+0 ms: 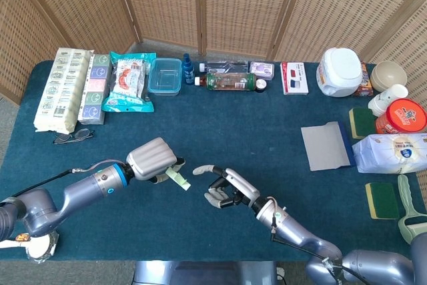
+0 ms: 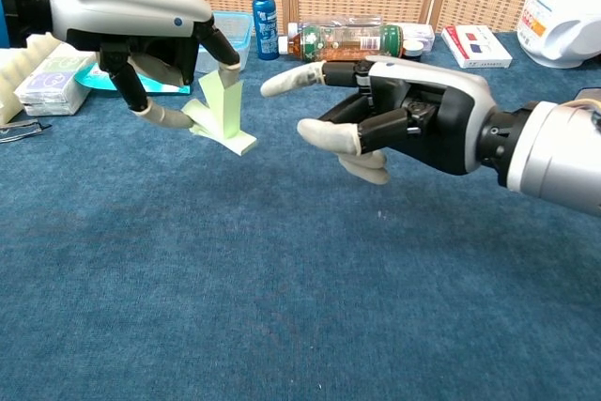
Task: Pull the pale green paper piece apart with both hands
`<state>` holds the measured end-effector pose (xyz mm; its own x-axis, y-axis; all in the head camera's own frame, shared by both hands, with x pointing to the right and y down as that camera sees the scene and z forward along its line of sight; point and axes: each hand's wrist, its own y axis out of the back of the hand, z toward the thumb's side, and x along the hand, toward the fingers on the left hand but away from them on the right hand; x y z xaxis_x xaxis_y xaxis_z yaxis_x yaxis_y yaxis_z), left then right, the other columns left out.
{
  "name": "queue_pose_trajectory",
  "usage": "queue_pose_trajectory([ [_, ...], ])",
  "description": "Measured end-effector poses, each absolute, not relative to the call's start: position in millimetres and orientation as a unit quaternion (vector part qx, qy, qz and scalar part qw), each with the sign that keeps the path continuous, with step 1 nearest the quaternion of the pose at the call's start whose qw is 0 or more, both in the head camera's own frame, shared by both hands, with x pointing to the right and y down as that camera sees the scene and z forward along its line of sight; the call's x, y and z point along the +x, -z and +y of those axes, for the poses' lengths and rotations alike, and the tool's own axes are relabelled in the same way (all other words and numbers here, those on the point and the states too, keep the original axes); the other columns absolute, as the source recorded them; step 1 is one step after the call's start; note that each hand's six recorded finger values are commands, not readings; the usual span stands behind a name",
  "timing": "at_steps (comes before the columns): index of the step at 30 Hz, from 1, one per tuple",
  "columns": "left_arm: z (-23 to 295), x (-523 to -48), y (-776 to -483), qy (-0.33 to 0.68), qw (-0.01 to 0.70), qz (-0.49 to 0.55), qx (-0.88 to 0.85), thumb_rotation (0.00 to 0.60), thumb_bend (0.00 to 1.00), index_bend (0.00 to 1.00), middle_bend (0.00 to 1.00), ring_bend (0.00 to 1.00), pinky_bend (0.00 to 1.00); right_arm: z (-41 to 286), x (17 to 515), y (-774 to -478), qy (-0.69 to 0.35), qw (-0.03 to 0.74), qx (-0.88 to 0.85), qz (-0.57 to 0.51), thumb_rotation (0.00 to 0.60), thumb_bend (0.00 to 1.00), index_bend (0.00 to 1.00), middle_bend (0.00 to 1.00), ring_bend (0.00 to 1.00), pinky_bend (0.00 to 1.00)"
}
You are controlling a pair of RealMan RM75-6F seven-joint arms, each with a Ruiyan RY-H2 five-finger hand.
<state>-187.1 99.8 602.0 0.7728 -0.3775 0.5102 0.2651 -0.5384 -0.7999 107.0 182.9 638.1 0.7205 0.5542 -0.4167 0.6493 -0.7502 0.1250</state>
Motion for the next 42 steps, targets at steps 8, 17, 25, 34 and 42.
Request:
queue_pose_trajectory([
  [8,98,-184,-603,0.336,0.479,0.037,-0.81,0.6,0.47,0.73,1.0,1.0,1.0,185,103,-638,0.181,0.132,0.92,0.322,0.6,0.47,0.25,0.91,0.88,0.84],
  [17,97,-184,-605,0.339,0.477,0.04,-0.81,0.6,0.47,0.72,1.0,1.0,1.0,188,103,-636,0.18,0.13,0.922,0.319,0.6,0.47,0.28,0.91,0.88,0.84],
  [25,98,-185,-605,0.34,0.474,0.04,-0.811,0.6,0.47,0.72,1.0,1.0,1.0,188,102,-636,0.18,0.13,0.922,0.319,0.6,0.47,0.26,0.91,0.88,0.84],
  [34,104,-185,-603,0.333,0.476,0.031,-0.813,0.6,0.47,0.72,1.0,1.0,1.0,182,103,-641,0.186,0.129,0.92,0.321,0.6,0.47,0.22,0.91,0.88,0.84],
  [42,105,-181,-605,0.331,0.478,0.029,-0.813,0.6,0.47,0.72,1.0,1.0,1.0,182,96,-640,0.185,0.129,0.923,0.312,0.6,0.47,0.2,0.9,0.88,0.84],
])
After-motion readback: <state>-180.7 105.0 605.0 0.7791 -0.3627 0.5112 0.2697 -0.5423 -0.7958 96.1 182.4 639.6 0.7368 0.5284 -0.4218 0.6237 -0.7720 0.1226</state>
